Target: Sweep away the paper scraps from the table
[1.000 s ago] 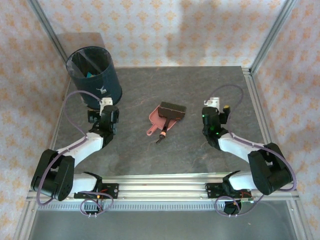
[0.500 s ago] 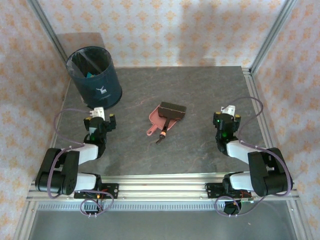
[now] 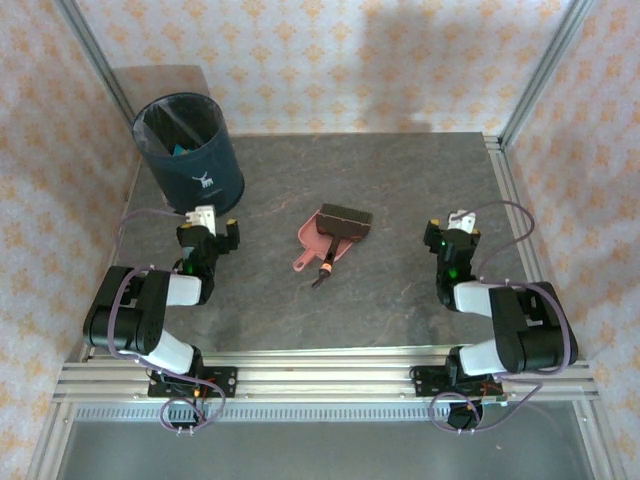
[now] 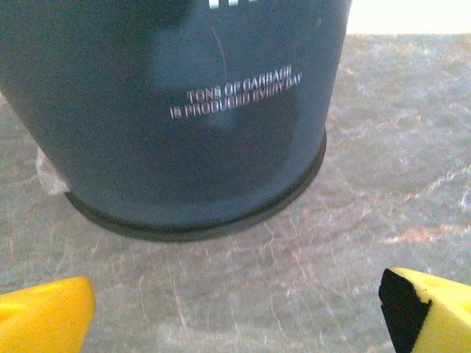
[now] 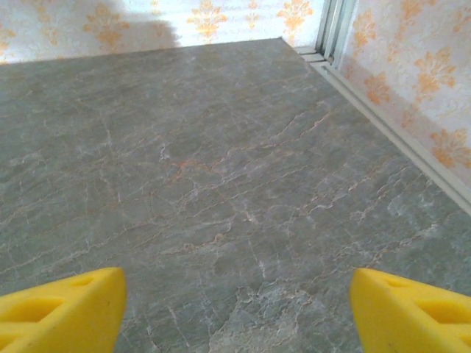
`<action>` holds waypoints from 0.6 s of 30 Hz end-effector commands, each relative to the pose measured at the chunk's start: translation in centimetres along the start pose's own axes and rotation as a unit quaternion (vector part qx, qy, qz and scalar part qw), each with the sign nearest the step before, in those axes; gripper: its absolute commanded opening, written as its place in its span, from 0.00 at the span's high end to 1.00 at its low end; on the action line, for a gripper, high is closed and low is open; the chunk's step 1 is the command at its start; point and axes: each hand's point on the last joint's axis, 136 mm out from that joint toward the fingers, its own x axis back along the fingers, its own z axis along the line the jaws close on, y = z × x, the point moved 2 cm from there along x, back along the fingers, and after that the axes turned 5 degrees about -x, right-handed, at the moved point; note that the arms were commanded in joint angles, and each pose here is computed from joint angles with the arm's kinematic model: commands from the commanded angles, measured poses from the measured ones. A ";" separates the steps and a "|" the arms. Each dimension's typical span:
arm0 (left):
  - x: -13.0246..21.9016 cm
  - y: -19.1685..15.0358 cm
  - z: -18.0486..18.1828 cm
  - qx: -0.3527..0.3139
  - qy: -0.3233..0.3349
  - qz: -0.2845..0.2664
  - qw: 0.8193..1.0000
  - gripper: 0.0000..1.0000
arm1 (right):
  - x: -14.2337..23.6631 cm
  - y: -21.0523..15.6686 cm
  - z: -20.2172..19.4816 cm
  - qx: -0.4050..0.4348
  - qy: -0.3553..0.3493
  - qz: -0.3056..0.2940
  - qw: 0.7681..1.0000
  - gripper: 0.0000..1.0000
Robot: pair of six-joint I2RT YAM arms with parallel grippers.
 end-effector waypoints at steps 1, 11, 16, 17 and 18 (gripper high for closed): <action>-0.2 0.7 0.8 0.010 0.023 -0.005 1.000 0.00 | -0.7 0.8 0.5 -0.011 0.013 -0.015 1.000 0.20; -0.5 0.8 -0.2 -0.004 -0.007 0.000 1.000 0.00 | -2.4 -0.1 0.2 -0.020 0.004 0.013 1.000 0.00; -0.5 0.7 -0.2 -0.005 -0.007 -0.001 1.000 0.00 | -2.5 -0.1 0.1 -0.021 0.003 0.021 1.000 0.00; -0.5 0.8 -0.2 -0.004 -0.007 -0.002 1.000 0.00 | -2.5 -0.1 0.1 -0.021 0.003 0.018 1.000 0.00; -0.5 0.8 -0.2 -0.004 -0.007 -0.002 1.000 0.00 | -2.5 -0.1 0.1 -0.021 0.003 0.020 1.000 0.00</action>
